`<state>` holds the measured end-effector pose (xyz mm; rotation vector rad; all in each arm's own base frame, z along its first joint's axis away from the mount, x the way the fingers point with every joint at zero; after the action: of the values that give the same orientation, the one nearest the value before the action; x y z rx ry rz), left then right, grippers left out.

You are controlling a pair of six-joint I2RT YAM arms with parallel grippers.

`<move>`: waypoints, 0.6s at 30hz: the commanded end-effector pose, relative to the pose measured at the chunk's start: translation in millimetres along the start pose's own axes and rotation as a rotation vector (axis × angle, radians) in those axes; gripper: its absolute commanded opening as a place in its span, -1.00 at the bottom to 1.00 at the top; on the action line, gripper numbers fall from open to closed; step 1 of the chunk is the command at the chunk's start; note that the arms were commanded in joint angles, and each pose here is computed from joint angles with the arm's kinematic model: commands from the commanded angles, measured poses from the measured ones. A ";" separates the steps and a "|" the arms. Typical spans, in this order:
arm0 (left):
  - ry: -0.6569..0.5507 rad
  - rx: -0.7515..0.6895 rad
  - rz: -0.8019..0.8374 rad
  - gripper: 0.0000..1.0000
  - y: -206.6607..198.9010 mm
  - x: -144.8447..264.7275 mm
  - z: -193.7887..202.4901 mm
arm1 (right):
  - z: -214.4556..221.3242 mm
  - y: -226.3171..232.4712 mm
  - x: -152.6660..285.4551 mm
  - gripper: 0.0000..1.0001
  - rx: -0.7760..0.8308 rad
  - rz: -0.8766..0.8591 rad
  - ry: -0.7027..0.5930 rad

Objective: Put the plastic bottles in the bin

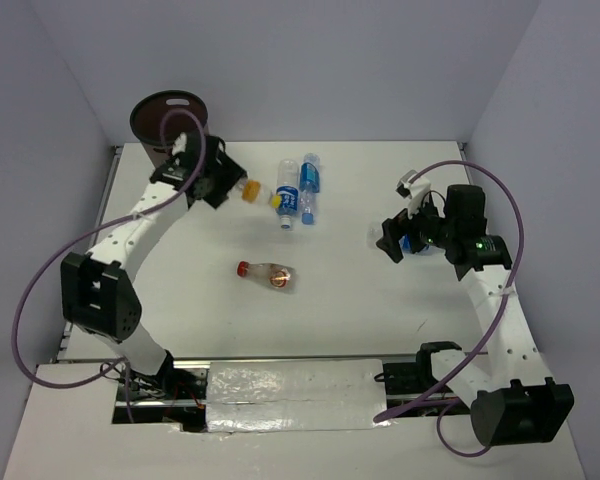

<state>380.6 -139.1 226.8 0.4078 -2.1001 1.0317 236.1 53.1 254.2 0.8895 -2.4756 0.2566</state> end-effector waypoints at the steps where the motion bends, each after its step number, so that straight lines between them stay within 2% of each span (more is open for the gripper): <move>1: -0.180 -0.121 0.266 -0.95 -47.1 60.3 -74.9 | -12.0 -1.7 -3.1 0.99 0.013 -0.024 -0.039; 2: -0.228 -0.109 0.320 -0.96 -59.3 75.1 -95.8 | -15.1 -2.4 -2.9 0.99 0.018 -0.024 -0.048; 5: -0.328 -0.046 0.386 -0.95 -63.0 86.8 -155.4 | -19.1 -3.2 -4.8 0.99 0.020 -0.036 -0.058; 7: -0.379 0.044 0.405 -0.94 -53.0 84.3 -196.4 | -19.9 -3.2 -5.8 0.99 0.021 -0.044 -0.060; 11: -0.440 0.163 0.480 -0.92 -45.2 77.1 -241.9 | -23.6 -4.4 -5.8 0.99 0.032 -0.043 -0.069; 14: -0.467 0.221 0.471 -0.86 -37.4 62.7 -265.5 | -24.9 -4.8 -5.7 0.99 0.038 -0.042 -0.074; 17: -0.488 0.237 0.409 -0.67 -29.8 45.9 -279.7 | -24.4 -5.3 -6.5 0.99 0.034 -0.039 -0.076; 18: -0.497 0.221 0.394 -0.47 -29.2 39.7 -283.1 | -23.6 -4.8 -7.0 0.99 0.033 -0.040 -0.076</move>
<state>498.2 62.3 361.5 0.4437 -2.5106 1.5045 245.6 58.4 250.9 0.9472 -2.4524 0.2259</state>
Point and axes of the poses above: each gripper's point midway between its finger pads, its own x axis back along the fingers, its own y axis along the line the jaws close on, z = x × y, the point moved 6 cm from there along x, back along the fingers, and after that the axes turned 2 degrees about -x, right-handed, at the moved point
